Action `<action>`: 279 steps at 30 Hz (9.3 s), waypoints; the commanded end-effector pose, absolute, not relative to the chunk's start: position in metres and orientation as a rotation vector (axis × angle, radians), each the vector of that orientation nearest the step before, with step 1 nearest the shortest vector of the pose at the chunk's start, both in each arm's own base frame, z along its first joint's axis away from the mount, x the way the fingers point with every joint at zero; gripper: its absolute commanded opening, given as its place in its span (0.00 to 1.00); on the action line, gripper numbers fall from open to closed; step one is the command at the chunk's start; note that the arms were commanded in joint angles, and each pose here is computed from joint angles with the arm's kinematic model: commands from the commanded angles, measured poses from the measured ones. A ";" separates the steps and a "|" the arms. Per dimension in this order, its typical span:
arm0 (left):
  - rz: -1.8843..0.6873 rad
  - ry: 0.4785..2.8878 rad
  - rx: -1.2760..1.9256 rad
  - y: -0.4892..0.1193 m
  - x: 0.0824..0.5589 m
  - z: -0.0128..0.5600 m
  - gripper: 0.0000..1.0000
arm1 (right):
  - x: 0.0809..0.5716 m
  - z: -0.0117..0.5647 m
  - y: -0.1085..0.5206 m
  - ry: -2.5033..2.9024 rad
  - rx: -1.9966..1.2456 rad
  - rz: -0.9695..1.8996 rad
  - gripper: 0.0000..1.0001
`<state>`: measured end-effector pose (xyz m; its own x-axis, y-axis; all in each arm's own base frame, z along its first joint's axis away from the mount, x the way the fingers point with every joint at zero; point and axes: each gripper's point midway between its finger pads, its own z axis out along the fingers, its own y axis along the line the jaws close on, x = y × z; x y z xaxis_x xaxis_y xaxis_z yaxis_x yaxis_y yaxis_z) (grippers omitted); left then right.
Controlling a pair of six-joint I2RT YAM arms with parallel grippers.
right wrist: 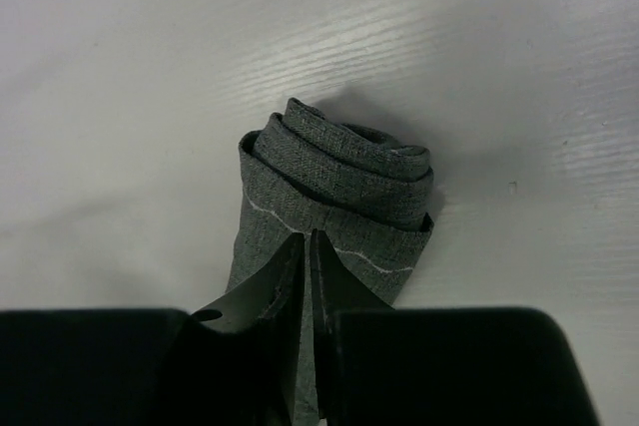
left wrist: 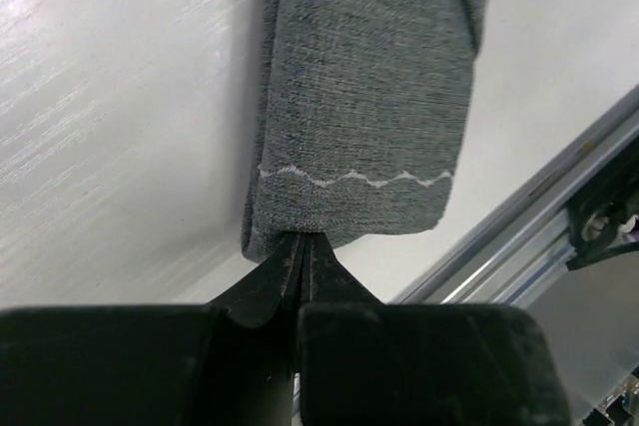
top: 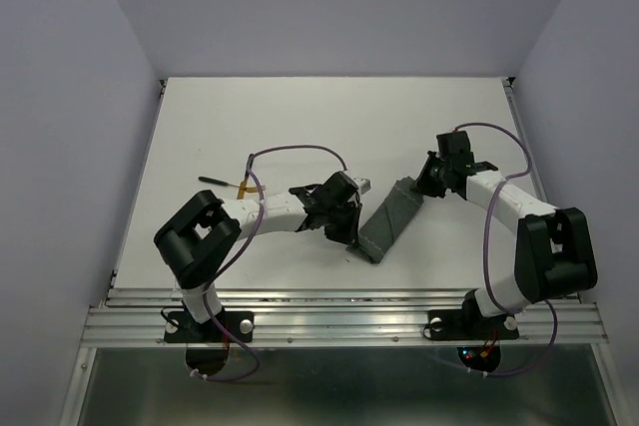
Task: Fold the napkin into a case and place the utensils inside
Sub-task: Turn over the smaller rectangle-folded napkin at the center of the board, then pick up the fork from the corner of the board, then place the fork at the center of the board, then pick up the fork from the center of the board, then insert the fork into the folded napkin.
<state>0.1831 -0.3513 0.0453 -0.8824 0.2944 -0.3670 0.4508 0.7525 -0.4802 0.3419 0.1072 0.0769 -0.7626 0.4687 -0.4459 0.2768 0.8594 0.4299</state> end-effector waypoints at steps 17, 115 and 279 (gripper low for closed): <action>-0.708 2.717 0.488 -0.326 0.236 0.018 0.07 | 0.373 0.032 0.096 2.527 0.636 0.324 0.11; -1.292 2.375 0.206 -0.278 0.339 0.116 0.03 | 0.277 0.093 0.090 2.447 0.537 0.445 0.62; -0.464 2.558 0.972 -0.399 0.307 0.057 0.00 | 0.374 0.036 0.130 2.643 0.456 0.554 0.42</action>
